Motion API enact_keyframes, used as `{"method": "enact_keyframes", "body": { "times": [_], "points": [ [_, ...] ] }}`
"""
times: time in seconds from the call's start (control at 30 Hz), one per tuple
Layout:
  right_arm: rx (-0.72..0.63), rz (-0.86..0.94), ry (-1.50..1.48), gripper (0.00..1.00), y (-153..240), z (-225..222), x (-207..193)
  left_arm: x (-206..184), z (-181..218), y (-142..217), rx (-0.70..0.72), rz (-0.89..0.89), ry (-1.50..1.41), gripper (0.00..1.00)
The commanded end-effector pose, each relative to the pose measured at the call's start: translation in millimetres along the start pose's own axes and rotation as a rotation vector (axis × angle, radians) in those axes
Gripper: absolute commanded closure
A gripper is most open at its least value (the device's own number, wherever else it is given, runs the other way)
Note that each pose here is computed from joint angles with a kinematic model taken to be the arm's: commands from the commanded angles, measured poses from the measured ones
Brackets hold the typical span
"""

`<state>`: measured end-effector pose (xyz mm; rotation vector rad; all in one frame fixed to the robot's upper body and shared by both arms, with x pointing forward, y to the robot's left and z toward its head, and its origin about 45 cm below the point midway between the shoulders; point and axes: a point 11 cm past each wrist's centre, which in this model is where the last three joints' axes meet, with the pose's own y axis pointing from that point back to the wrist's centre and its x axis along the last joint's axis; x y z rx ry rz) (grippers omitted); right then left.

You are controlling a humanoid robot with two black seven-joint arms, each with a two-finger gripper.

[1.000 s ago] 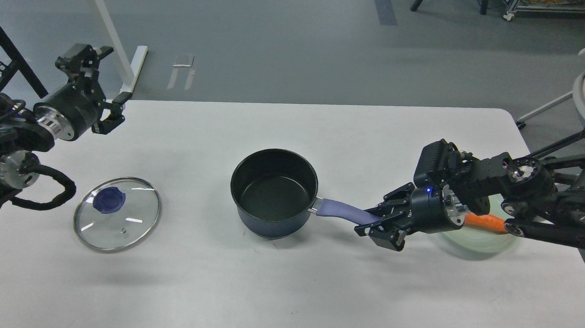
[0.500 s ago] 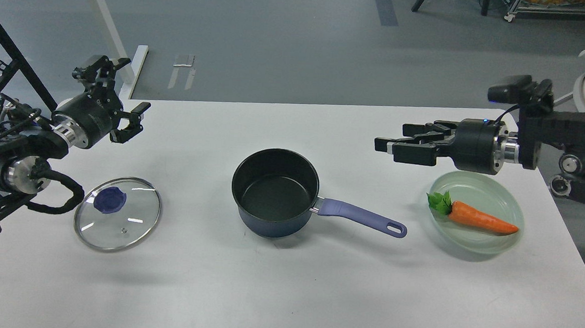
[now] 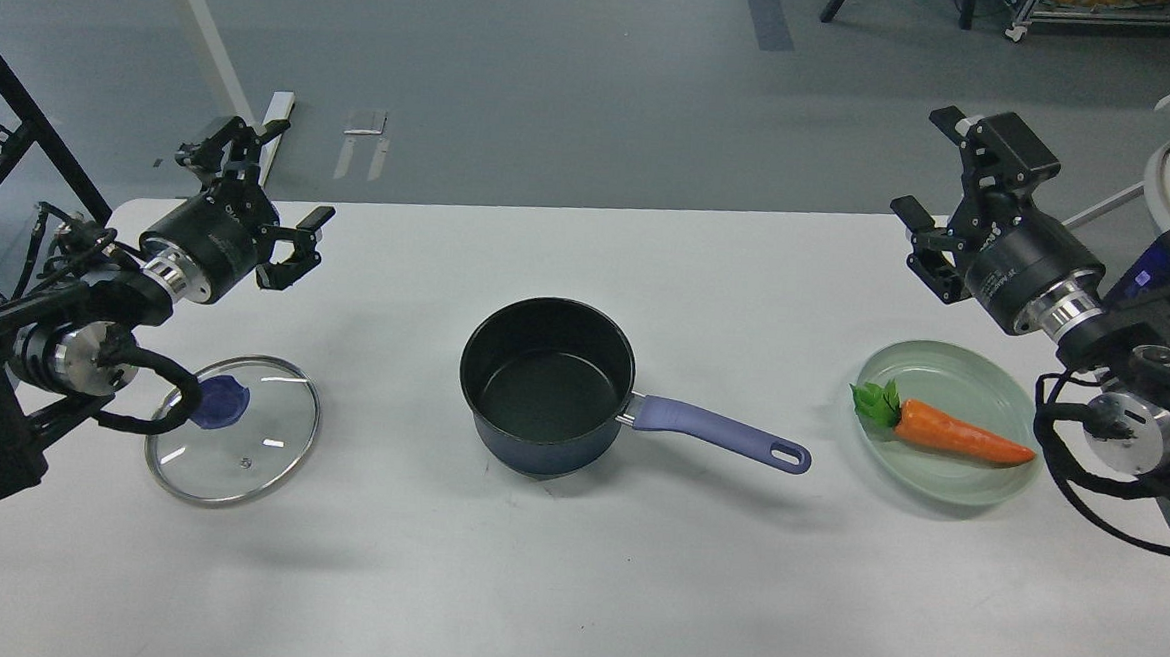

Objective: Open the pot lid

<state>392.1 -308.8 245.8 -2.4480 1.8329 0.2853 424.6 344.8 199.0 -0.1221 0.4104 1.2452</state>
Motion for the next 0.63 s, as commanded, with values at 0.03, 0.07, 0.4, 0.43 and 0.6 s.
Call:
{"method": "enact_keyframes", "body": {
  "times": [0.03,0.07,0.4,0.43,0.6],
  "points": [
    [-0.021,0.113,-0.192,0.01,5.7,52.0,10.3,-4.7,-15.9,-1.1,0.003,0.006,0.051,0.01],
    [-0.027,0.117,-0.211,0.01,7.6,60.4,12.0,-6.9,-18.4,-2.2,-0.004,0.008,0.07,0.01],
    [-0.063,-0.202,-0.307,0.01,26.8,71.3,11.5,-15.0,-40.3,-2.3,-0.029,0.01,0.164,0.01],
    [-0.065,-0.199,-0.291,0.01,28.7,68.7,15.9,-16.9,-39.6,-3.7,-0.04,0.008,0.173,0.01],
    [-0.057,-0.196,-0.279,0.01,29.3,64.3,19.0,-22.3,-43.9,-5.8,-0.053,-0.001,0.207,0.01]
  ]
}}
